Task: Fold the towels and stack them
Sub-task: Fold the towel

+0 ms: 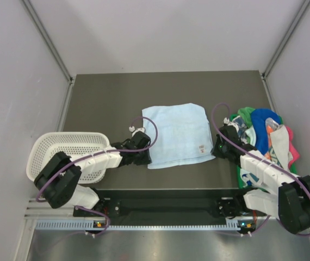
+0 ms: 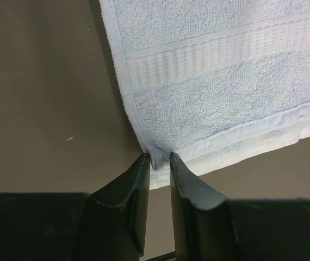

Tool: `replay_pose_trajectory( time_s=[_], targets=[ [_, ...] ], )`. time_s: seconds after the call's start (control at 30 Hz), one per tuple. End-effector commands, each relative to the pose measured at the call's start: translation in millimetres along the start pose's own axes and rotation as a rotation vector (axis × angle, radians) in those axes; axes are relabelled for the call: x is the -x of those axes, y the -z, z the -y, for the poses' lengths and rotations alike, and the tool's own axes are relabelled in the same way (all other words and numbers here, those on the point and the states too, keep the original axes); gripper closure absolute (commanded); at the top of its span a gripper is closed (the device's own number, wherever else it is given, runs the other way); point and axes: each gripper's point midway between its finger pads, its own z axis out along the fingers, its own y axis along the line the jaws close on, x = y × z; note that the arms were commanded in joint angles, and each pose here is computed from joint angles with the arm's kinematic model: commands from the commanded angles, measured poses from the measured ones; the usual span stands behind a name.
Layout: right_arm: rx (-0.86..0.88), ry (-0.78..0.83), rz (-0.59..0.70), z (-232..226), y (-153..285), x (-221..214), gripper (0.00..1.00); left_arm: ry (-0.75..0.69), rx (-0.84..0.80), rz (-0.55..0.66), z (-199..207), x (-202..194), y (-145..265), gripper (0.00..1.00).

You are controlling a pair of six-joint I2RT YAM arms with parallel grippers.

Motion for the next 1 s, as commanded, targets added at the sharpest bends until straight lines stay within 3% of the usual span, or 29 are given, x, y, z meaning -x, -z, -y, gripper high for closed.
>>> replay_pose_trajectory(
  time_s=[0.0,0.4,0.77,0.97],
  targets=[
    [0.026,0.002,0.053,-10,6,16,1.0,-0.005,-0.032,0.058,14,18,8,0.74],
    [0.026,0.003,0.053,-10,6,15,1.0,-0.011,-0.032,0.058,16,20,9,0.75],
    [0.029,0.005,0.062,-11,10,19,1.0,-0.015,-0.04,0.067,18,23,12,1.0],
    [0.024,0.011,0.07,-10,12,22,1.0,-0.016,-0.046,0.086,20,28,19,1.0]
  ],
)
